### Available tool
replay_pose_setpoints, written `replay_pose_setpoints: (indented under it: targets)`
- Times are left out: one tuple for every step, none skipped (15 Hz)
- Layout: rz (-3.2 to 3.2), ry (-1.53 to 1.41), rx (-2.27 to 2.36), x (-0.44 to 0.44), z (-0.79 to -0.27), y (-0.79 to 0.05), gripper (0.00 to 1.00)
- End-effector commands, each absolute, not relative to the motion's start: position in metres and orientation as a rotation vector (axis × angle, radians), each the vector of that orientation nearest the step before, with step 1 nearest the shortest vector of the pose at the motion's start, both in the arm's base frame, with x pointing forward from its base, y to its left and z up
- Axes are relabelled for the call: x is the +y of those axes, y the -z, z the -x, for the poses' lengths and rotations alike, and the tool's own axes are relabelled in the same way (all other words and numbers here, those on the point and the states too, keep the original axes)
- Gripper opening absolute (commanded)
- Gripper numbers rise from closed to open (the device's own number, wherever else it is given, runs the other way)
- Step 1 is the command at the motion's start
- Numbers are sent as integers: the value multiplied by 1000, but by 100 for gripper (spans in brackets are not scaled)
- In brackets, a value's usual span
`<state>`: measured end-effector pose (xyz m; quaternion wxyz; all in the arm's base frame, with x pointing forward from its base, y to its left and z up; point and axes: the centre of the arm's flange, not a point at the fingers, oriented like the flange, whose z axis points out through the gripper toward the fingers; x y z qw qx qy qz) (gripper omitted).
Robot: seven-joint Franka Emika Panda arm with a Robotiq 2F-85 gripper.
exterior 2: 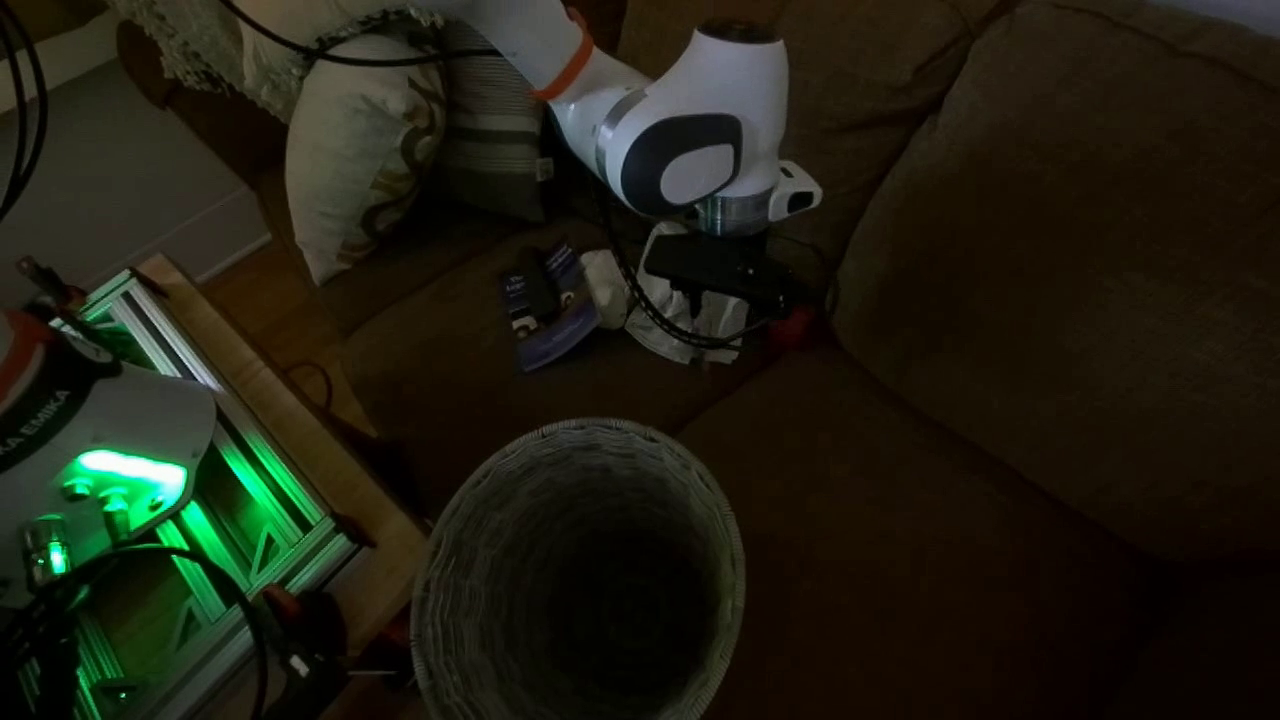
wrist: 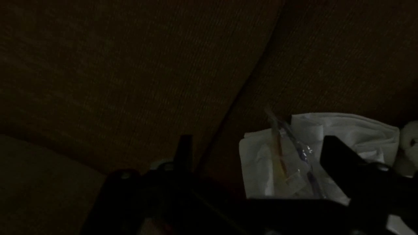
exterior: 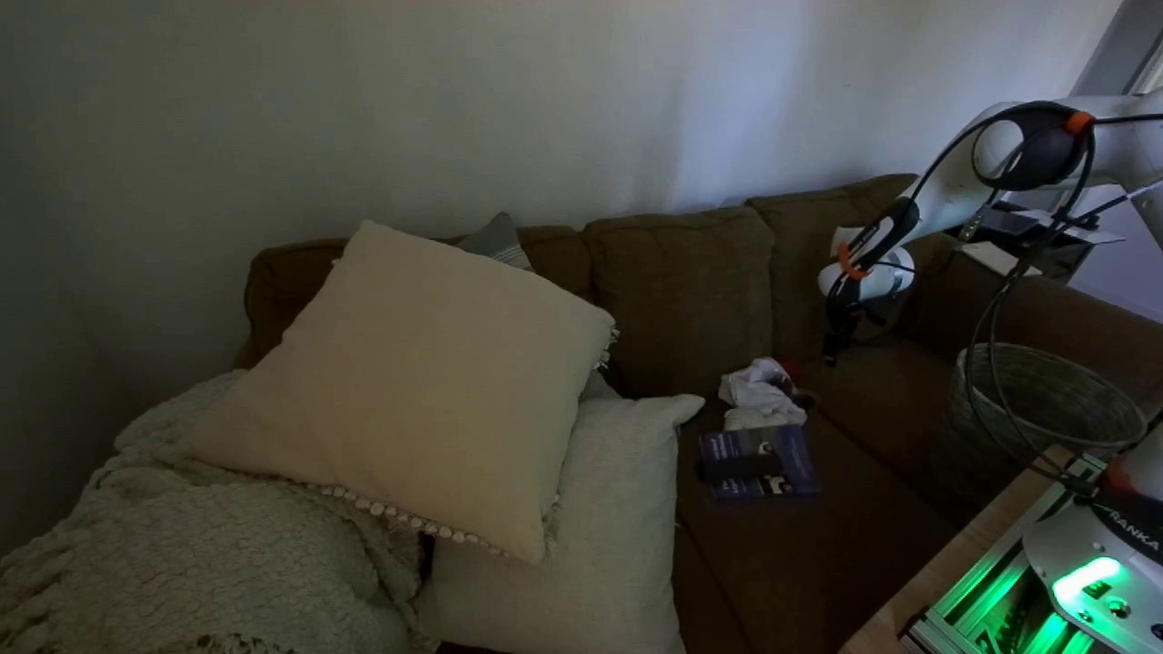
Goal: Place the glasses on the backrest of the couch
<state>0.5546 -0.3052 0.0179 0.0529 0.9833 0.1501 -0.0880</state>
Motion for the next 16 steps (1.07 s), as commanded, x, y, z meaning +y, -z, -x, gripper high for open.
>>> replay_pose_setpoints:
  targets:
    - [-3016, 238, 750, -290, -542, 7, 100]
    - [-2984, 257, 828, -279, -540, 16, 100]
    - [-2967, 276, 892, -271, -542, 26, 100]
    - [-2929, 287, 950, -260, -548, 32, 100]
    - [-2908, 286, 995, -252, -550, 35, 100]
    - [-2875, 268, 1004, -245, -556, 37, 100]
    - [-2850, 247, 1011, -240, -564, 40, 100]
    - [-2837, 235, 1026, -237, -571, 41, 100]
    - [-2834, 217, 1027, -233, -580, 41, 100]
    - [-2832, 210, 1033, -228, -586, 41, 100]
    - [-2829, 204, 1030, -225, -592, 42, 100]
    - [-2830, 205, 1023, -223, -596, 43, 98]
    - [-2828, 206, 1008, -224, -600, 45, 83]
    - [-2828, 204, 995, -226, -604, 47, 79]
    - [-2829, 204, 974, -229, -606, 50, 71]
    - [-2838, 209, 943, -234, -607, 52, 65]
